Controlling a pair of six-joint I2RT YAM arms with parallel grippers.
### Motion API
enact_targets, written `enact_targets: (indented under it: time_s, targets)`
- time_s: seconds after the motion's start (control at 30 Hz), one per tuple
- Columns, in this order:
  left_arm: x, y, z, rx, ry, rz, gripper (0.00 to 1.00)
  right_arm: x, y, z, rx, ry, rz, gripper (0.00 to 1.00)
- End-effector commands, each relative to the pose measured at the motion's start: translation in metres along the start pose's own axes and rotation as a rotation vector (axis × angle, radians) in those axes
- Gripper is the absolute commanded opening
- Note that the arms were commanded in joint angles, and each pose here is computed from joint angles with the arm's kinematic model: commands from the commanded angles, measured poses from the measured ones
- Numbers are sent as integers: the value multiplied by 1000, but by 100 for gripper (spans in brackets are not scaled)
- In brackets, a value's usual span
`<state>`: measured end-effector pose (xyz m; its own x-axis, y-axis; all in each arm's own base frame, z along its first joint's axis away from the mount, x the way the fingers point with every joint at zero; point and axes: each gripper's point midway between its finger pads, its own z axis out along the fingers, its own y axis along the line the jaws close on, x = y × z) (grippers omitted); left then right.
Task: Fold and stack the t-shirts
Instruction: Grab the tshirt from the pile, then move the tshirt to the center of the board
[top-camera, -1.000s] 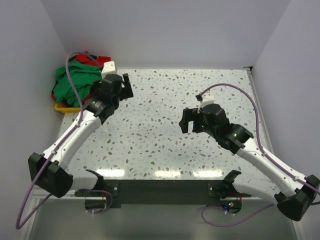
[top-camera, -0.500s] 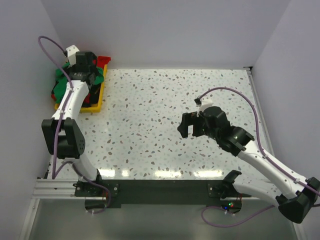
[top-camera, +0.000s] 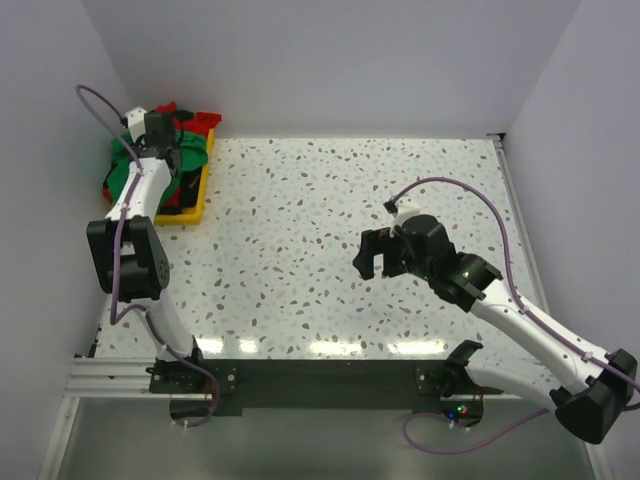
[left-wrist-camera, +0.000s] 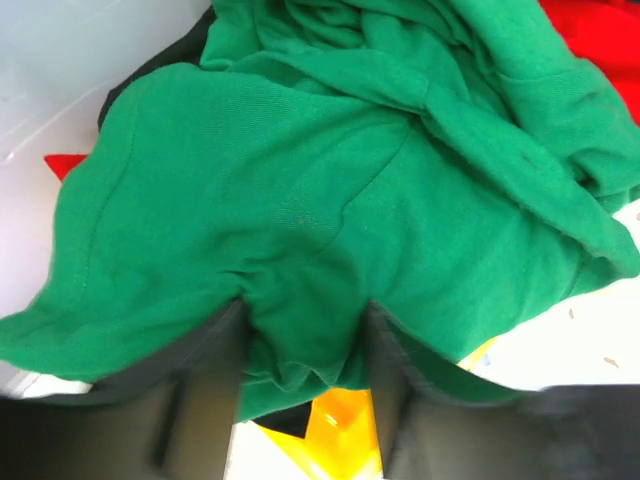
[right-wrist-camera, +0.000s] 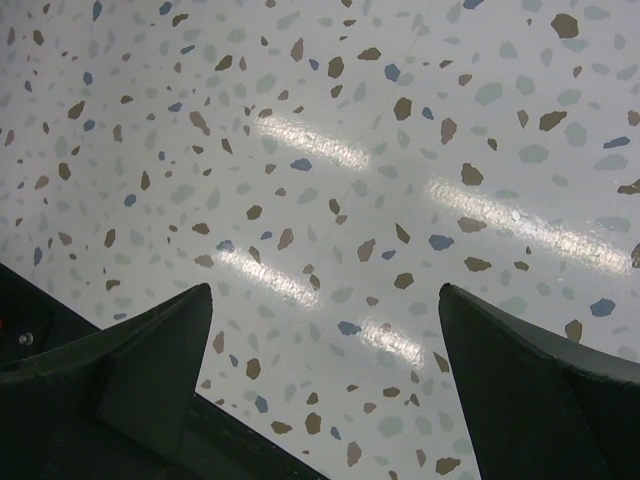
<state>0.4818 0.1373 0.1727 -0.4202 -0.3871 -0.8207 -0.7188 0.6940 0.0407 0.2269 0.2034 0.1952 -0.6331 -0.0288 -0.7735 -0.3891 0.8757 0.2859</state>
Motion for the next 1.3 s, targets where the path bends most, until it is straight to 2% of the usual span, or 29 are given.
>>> enact_targets:
  time_s: [0.0, 0.17, 0.37, 0.43, 0.57, 0.7, 0.83, 1.0, 1.07, 1.23, 1.27]
  targets:
    - [-30, 3, -7, 18, -57, -57, 48, -8, 6, 2, -29, -28, -4, 99]
    - [-49, 3, -22, 56, -93, -67, 14, -9, 9, 2, -38, -31, 4, 99]
    - [-88, 1, -59, 149, -173, -100, 0, -15, 11, -1, -48, -43, 7, 99]
    - [-104, 1, -76, 192, -217, -115, 0, -18, 13, -2, -52, -50, 9, 99]
    - [-133, -24, -119, 427, -304, -110, 0, -26, 16, -4, -56, -60, 4, 99]
    - [-174, -37, -188, 670, -468, -144, 0, -46, 21, -11, -54, -97, -2, 99]
    - [-196, -56, -260, 917, -569, -115, 0, -63, 25, -19, -56, -128, -6, 99]
    - [-198, -78, -368, 1140, -708, -34, 0, -83, 33, -32, -76, -179, -8, 99]
    - [-193, -79, -403, 1244, -719, -42, 1, -89, 35, -36, -82, -193, -8, 99]
    - [-162, -83, -450, 1422, -668, -61, 2, -97, 34, -46, -78, -226, -4, 99]
    - [-160, -80, -473, 1478, -707, -72, 2, -97, 33, -47, -75, -231, -5, 99]
